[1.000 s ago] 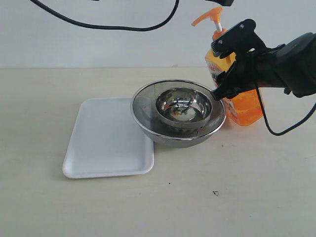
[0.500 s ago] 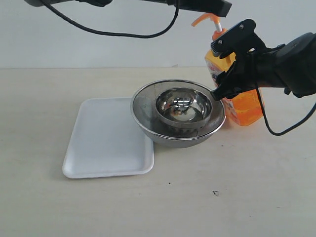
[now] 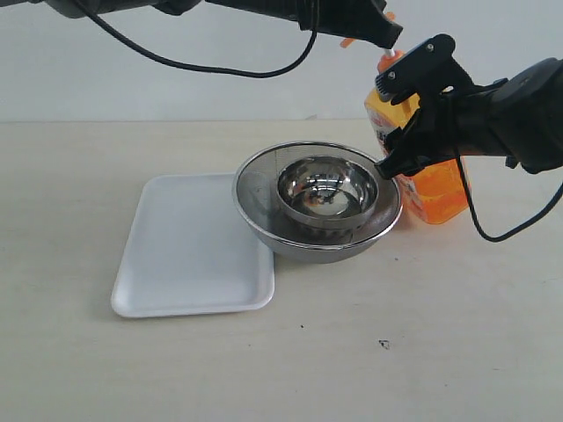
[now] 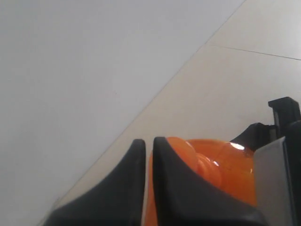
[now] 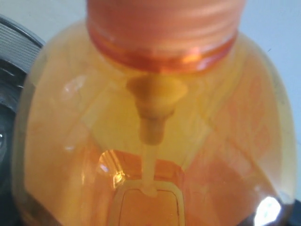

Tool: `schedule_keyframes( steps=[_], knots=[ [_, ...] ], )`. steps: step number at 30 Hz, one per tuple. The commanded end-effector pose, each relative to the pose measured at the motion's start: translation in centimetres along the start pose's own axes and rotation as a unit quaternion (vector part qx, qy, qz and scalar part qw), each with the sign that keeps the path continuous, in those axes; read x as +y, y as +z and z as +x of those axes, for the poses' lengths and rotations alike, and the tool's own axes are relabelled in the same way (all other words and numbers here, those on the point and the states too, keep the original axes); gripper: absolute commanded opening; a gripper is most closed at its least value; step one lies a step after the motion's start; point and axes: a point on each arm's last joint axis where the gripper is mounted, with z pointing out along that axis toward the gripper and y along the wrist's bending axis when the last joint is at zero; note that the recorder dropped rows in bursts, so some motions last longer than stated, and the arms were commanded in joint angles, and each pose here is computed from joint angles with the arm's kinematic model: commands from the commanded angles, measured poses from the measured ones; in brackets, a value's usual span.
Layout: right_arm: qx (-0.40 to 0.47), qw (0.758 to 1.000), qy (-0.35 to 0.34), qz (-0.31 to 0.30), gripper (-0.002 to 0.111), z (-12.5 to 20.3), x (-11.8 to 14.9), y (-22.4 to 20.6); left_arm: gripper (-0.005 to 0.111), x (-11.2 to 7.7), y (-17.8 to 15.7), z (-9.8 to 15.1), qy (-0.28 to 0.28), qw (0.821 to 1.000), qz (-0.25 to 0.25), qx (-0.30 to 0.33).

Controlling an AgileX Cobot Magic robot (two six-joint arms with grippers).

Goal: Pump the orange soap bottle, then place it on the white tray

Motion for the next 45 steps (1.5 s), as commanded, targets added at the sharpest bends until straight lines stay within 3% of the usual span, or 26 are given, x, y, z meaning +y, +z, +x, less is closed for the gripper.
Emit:
schedule_keyframes(
  steps=[1, 18, 45],
  knots=[
    [0.011, 1.000, -0.001, -0.022, 0.000, 0.6, 0.6, 0.1, 0.005, 0.0, -0.1, 0.2, -0.001, 1.000, 0.006, 0.015],
    [0.011, 1.000, -0.001, -0.022, 0.000, 0.6, 0.6, 0.1, 0.005, -1.1, 0.7, 2.1, -0.004, 0.995, 0.063, 0.076],
    [0.012, 1.000, -0.001, -0.026, 0.000, 0.6, 0.6, 0.1, 0.005, -1.2, 1.1, 2.6, -0.006, 0.994, 0.067, 0.084]
  ],
)
